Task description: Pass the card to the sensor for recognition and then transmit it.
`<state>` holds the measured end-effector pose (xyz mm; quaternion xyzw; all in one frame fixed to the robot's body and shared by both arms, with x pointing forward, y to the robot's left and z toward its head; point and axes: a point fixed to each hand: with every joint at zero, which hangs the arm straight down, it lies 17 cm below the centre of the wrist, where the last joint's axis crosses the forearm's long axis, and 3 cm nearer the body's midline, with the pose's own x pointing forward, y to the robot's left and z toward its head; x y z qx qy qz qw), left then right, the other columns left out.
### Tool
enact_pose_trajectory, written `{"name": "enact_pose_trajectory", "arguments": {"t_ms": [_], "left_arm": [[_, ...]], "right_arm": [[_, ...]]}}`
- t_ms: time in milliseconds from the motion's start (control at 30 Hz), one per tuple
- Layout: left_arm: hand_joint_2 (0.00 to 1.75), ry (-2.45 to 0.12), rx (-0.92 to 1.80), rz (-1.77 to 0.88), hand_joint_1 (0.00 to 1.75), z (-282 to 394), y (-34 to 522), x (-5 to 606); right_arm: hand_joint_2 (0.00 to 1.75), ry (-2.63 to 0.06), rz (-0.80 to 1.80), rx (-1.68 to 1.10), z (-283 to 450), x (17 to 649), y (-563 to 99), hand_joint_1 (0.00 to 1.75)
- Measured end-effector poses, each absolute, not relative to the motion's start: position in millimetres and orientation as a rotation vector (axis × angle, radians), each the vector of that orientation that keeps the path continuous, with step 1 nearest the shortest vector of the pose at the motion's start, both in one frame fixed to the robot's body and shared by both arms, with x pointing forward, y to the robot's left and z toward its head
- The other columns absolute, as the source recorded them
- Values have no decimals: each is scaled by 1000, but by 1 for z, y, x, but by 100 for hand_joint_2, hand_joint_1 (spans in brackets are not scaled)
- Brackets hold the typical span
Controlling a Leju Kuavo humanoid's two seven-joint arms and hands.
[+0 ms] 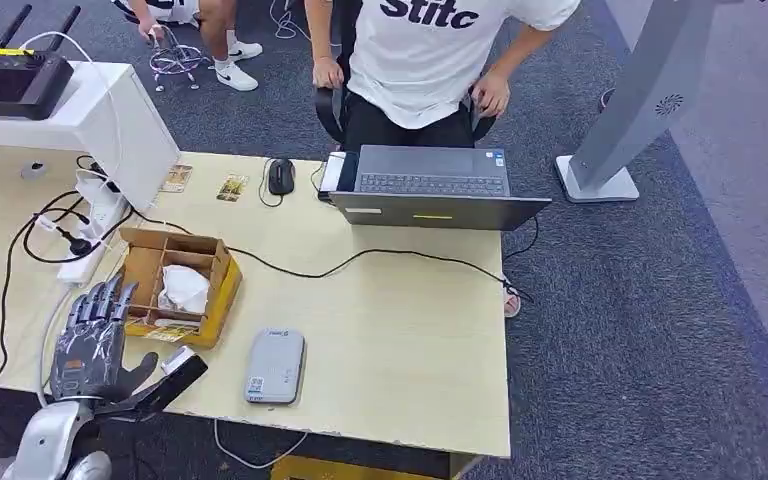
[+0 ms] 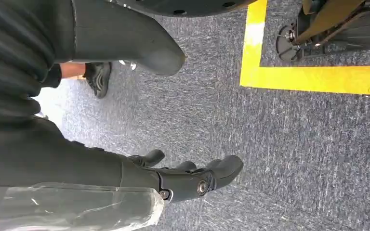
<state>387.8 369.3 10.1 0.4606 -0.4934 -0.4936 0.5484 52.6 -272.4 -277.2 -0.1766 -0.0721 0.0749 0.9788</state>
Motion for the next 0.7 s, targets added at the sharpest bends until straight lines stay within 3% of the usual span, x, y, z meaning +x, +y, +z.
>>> {"name": "enact_pose_trajectory", "arguments": {"t_ms": [700], "left_arm": [[175, -1118, 1090, -1192, 0, -7, 374, 382]], "right_arm": [[175, -148, 170, -355, -277, 53, -272, 0]]}}
